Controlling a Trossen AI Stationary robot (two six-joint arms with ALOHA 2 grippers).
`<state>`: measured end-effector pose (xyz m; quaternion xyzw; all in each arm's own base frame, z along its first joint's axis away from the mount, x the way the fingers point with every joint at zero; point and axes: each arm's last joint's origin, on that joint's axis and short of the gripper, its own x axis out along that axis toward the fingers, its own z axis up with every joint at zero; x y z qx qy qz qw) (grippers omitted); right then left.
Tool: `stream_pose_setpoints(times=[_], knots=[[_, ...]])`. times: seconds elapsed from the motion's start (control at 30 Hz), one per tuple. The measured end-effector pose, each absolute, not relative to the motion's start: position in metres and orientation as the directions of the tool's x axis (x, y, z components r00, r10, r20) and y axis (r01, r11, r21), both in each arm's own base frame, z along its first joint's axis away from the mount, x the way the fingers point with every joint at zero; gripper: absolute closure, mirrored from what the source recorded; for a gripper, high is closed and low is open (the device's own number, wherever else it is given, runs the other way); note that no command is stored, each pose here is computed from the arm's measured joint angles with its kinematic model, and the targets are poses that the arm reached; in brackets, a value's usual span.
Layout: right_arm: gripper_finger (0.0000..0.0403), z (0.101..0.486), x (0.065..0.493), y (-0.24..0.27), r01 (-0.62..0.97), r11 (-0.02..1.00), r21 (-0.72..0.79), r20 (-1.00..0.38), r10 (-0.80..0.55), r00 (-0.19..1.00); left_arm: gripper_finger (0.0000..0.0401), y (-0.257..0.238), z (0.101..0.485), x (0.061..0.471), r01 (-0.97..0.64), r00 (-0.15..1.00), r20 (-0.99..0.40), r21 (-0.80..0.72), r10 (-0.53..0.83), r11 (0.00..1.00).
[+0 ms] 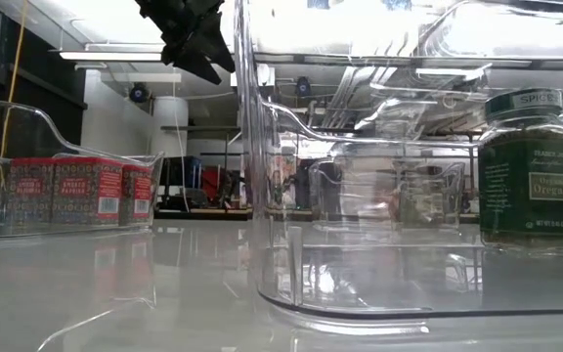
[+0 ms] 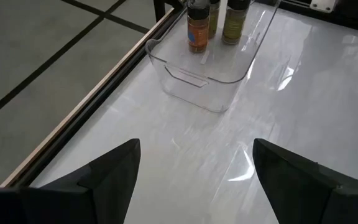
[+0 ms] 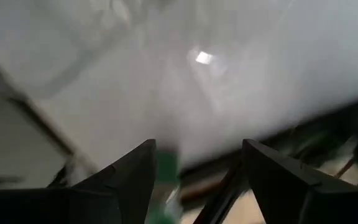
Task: Sort spices by type
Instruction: Put the green seasoning bottle into the bottom right transparent bin
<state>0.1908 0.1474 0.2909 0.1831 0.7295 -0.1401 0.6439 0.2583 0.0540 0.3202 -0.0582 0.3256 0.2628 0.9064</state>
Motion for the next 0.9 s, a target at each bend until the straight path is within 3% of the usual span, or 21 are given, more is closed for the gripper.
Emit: stream_pose_setpoints(times=[0.2, 0.37, 0.9], knots=[[0.0169, 0.280, 0.158, 0.165, 0.579, 0.810, 0.091, -0.944, 0.256, -0.209, 0.0103, 0.054, 0.320, 0.258, -0.514, 0.652, -0.619, 0.063, 0.437, 0.856], [0.0169, 0.258, 0.148, 0.172, 0.657, 0.751, 0.062, -0.827, 0.407, -0.388, 0.0103, 0.054, 0.320, 0.259, -0.512, 0.653, -0.620, 0.062, 0.435, 0.857], [0.0169, 0.227, 0.147, 0.169, 0.677, 0.734, 0.061, -0.794, 0.447, -0.413, 0.0103, 0.054, 0.320, 0.259, -0.495, 0.664, -0.626, 0.042, 0.409, 0.868]])
